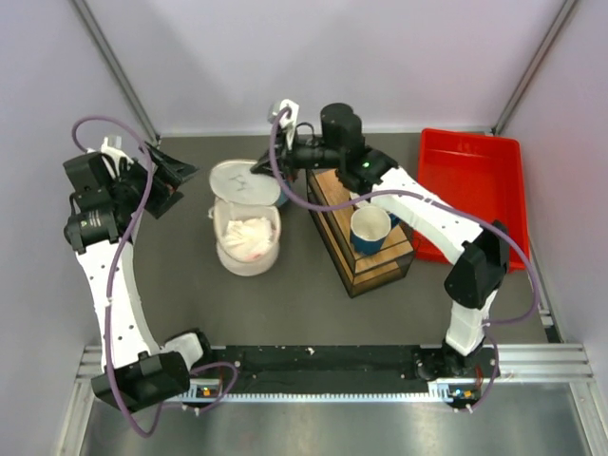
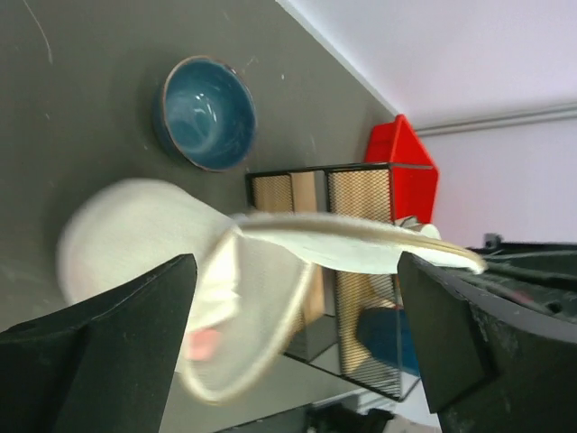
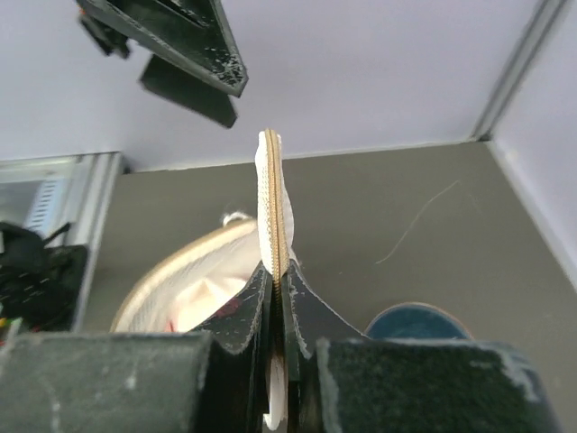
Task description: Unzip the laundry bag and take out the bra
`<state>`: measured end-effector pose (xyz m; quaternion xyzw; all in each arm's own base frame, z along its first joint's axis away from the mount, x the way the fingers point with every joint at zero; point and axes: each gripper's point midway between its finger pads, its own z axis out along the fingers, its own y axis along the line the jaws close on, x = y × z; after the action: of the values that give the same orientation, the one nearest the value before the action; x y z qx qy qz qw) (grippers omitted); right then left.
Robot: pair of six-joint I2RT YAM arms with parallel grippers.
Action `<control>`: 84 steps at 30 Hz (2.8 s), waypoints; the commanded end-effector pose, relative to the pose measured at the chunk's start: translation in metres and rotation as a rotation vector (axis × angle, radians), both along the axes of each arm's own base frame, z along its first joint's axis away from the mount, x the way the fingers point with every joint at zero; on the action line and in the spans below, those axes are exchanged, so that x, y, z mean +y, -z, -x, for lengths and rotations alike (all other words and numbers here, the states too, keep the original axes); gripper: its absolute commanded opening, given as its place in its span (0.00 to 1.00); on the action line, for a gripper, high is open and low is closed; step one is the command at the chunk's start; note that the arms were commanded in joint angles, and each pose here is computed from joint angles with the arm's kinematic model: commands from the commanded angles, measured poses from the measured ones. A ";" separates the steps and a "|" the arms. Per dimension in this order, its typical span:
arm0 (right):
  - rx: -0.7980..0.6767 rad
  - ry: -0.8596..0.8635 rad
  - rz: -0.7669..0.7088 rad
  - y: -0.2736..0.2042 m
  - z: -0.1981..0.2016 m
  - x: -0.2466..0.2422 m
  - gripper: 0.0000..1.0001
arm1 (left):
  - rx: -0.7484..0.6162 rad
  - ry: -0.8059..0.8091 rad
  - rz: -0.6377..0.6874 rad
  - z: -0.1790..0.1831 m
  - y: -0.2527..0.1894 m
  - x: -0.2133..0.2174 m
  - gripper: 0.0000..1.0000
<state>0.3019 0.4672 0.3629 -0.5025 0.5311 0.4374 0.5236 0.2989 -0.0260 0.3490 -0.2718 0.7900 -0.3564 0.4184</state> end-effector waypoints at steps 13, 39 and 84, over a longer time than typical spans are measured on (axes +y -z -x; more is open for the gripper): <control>0.309 -0.465 -0.022 -0.039 0.045 -0.042 0.00 | -0.899 0.706 -0.300 0.058 -0.062 -0.076 0.99; 0.400 -0.446 -0.039 -0.037 0.039 -0.034 0.00 | -0.667 0.827 -0.345 0.035 -0.013 -0.121 0.00; 0.421 0.125 0.338 0.165 0.087 0.027 0.36 | -0.107 0.168 -0.289 0.030 0.114 -0.041 0.00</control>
<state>0.2250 0.4687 0.1813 -0.4424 0.7425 0.3739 0.3363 0.2668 -0.0795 0.2162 -0.0962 0.8521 -0.2969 0.4202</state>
